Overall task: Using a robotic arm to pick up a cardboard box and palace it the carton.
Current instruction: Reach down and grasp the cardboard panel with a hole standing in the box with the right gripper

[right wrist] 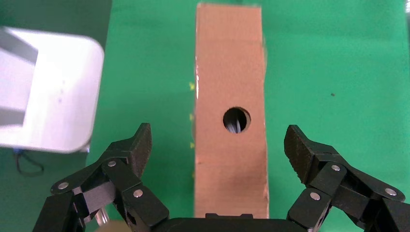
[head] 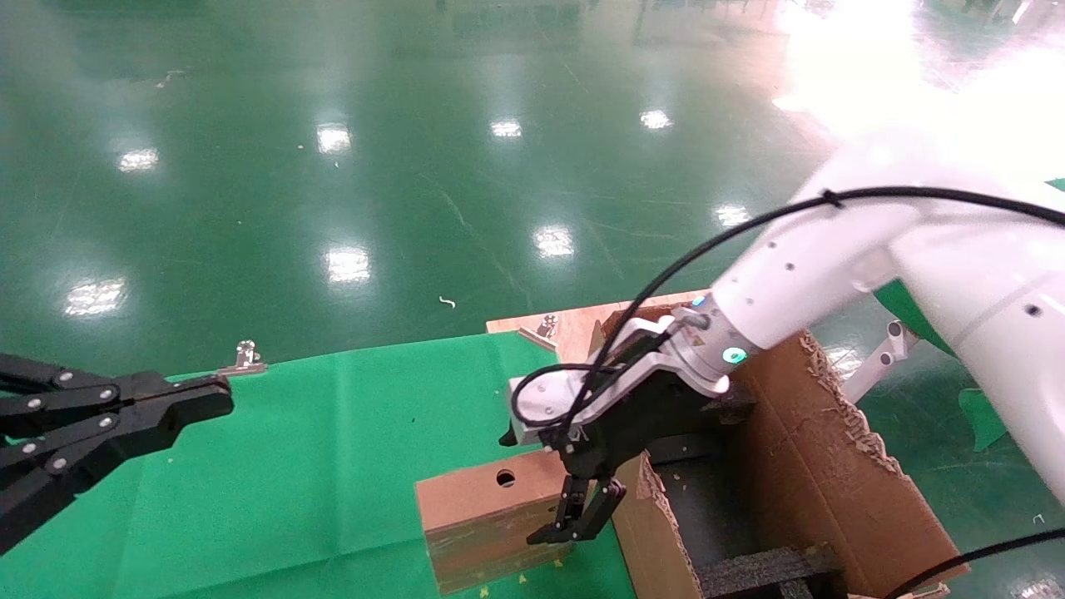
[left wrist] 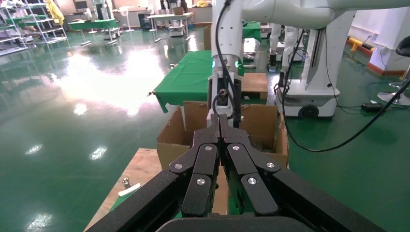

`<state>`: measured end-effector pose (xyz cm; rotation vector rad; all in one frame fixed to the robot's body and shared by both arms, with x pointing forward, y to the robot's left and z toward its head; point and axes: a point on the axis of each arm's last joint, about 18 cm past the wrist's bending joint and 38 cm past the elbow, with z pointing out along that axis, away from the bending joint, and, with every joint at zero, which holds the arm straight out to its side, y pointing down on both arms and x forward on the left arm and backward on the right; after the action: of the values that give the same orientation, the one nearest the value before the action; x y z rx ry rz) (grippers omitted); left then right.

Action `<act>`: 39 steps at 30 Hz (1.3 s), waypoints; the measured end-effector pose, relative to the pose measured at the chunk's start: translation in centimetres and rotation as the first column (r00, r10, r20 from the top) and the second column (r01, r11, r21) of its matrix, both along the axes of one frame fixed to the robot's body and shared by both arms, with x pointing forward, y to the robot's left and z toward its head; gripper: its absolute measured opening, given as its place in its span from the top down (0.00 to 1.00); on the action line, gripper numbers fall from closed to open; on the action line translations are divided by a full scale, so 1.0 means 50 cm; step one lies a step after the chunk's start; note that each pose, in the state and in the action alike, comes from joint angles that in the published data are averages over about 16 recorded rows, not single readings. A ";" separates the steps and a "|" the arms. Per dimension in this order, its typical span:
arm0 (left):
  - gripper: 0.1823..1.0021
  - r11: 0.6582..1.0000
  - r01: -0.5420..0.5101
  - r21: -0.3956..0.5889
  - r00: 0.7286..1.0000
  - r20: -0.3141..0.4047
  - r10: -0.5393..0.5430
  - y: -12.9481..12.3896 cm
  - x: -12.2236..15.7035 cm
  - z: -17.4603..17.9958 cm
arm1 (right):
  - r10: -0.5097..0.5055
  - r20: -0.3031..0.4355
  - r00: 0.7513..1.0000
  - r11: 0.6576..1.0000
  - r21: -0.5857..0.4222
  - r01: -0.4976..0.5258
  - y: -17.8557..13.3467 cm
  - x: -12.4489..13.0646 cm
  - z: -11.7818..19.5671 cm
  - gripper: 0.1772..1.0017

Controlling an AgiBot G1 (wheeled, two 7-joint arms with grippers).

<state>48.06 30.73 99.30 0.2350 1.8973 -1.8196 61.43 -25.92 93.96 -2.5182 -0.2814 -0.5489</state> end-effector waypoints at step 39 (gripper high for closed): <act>0.62 1.000 0.000 -0.001 1.000 0.000 0.000 0.000 0.000 0.000 | 0.073 -0.004 0.997 0.987 -0.141 -0.073 0.031 0.031 -0.001 0.21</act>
<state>48.06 30.74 99.30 0.2343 1.8969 -1.8201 62.98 -24.38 93.91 -2.6317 -0.4251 -0.5174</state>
